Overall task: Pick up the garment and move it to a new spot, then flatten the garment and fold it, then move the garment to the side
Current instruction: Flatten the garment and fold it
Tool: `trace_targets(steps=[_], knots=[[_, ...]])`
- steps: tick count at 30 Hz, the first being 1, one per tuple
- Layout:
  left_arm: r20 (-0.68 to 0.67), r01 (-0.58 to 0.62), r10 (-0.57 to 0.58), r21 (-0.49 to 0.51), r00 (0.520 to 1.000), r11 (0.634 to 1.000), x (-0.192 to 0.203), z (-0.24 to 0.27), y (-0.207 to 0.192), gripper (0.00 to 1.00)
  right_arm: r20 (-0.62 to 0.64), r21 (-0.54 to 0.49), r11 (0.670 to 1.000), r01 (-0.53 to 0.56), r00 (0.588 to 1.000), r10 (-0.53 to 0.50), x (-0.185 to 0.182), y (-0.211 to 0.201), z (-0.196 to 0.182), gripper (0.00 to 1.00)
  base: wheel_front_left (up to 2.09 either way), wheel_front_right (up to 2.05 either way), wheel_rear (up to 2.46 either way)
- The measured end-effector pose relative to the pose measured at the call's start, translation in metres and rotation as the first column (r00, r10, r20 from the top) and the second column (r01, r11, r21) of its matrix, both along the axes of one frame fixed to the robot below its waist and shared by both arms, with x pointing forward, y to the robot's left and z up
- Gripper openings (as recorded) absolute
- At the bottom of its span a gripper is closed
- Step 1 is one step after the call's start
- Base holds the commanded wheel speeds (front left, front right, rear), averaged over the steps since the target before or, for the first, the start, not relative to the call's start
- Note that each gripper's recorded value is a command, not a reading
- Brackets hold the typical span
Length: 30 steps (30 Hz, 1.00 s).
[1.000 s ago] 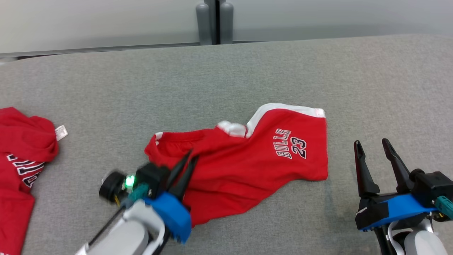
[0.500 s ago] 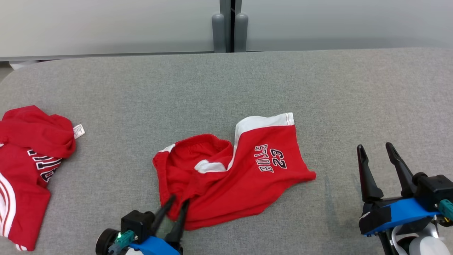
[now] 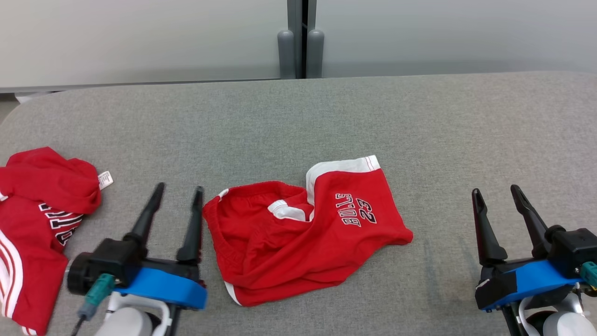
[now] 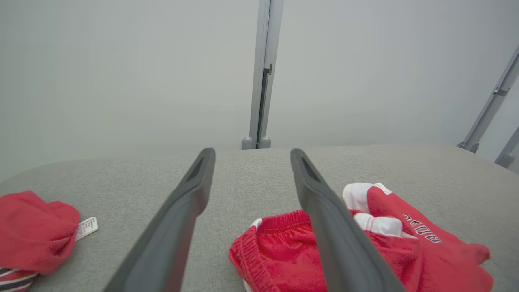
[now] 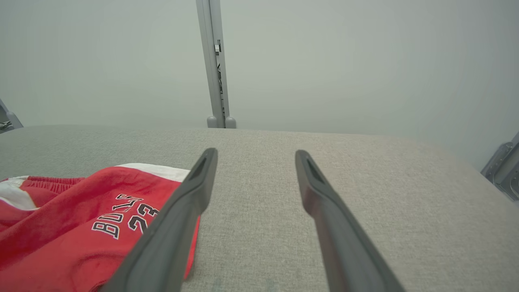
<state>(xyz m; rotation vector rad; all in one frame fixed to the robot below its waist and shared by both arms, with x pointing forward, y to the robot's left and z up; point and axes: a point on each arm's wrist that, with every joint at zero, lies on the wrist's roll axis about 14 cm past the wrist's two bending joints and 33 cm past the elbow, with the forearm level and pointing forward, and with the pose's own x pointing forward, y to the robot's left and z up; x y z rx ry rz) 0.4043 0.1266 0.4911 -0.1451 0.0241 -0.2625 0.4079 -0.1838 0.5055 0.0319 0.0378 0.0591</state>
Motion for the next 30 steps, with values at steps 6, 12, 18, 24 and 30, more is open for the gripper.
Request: trace_targets(steps=[6,12,18,24,30], knots=[[0.032,-0.096,0.094,0.072,0.995,0.993,0.006,0.006,0.04,1.0,0.015,-0.002,1.0,0.006,1.0,-0.006,-0.005,-0.002,0.007,1.0,0.0,0.0,0.0],[0.009,-0.132,0.132,0.134,0.991,0.982,-0.001,-0.005,0.061,1.0,0.014,-0.003,1.0,0.011,1.0,-0.011,-0.011,-0.004,0.008,1.0,0.0,0.0,0.0],[0.0,-0.129,0.131,0.134,0.991,0.982,-0.003,-0.008,0.063,1.0,0.012,-0.003,1.0,0.015,1.0,-0.015,-0.013,-0.005,0.008,1.0,0.0,0.0,0.0],[-0.007,-0.124,0.126,0.13,0.992,0.984,-0.006,-0.011,0.059,1.0,0.015,-0.003,1.0,0.013,1.0,-0.013,-0.014,-0.005,0.01,1.0,0.0,0.0,0.0],[-0.015,-0.123,0.125,0.127,0.992,0.984,-0.006,-0.013,0.059,1.0,-0.014,-0.004,1.0,0.003,1.0,-0.003,-0.011,-0.003,0.0,1.0,0.0,0.0,0.0]])
